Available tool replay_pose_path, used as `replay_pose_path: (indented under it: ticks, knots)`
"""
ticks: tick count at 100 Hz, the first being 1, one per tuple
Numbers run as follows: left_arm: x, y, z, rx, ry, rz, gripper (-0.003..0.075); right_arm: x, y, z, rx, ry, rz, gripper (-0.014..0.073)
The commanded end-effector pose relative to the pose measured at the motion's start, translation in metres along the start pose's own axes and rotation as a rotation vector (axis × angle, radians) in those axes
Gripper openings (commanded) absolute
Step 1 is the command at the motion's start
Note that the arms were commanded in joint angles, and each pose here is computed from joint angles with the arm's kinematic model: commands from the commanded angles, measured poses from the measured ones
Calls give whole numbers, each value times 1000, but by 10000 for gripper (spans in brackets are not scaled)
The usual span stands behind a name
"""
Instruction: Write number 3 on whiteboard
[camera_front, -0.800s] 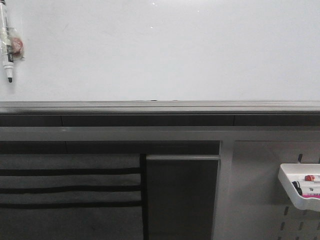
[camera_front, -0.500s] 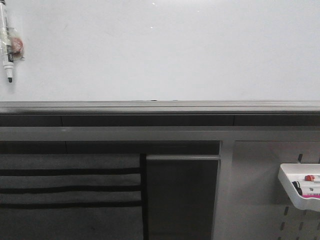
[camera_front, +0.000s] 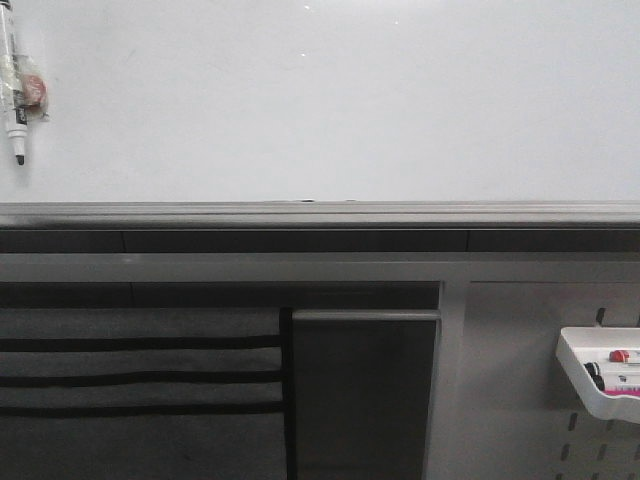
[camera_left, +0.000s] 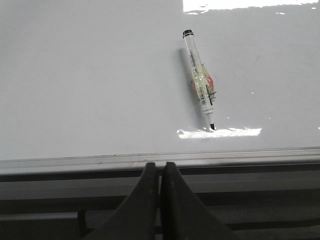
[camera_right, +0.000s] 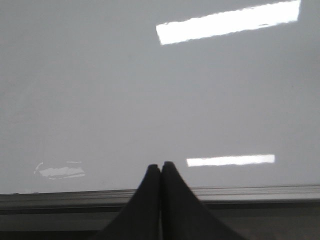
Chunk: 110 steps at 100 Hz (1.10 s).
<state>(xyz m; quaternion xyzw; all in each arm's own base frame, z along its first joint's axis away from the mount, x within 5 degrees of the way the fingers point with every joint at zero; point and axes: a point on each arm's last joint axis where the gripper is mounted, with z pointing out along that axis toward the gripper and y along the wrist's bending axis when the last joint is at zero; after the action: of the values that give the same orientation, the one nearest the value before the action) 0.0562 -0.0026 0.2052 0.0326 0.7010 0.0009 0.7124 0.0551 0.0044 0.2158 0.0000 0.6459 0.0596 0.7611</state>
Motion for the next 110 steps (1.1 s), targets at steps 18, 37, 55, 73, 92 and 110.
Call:
replay_pose_path:
  ticks: [18, 37, 55, 73, 92, 110]
  knots:
    - [-9, 1, -3, -9, -114, -12, -18, -1, 0, -2, -6, -81, -42, -74]
    - [-9, 1, -3, -9, -123, -28, -18, -1, 0, -2, -6, -81, -42, -74]
    - [-18, 2, -5, -11, -185, -108, -18, -7, 1, -2, -9, -114, -32, -74]
    - [-53, 3, -14, 0, -225, -109, -18, -33, 2, -4, 6, -12, 55, -74]
    - [-104, 3, -27, 23, -132, -85, -18, -80, 5, -5, 27, 91, 37, -74]
    - [-144, 4, -23, 26, -5, -52, -18, -112, 7, 10, 33, 221, -74, -74]
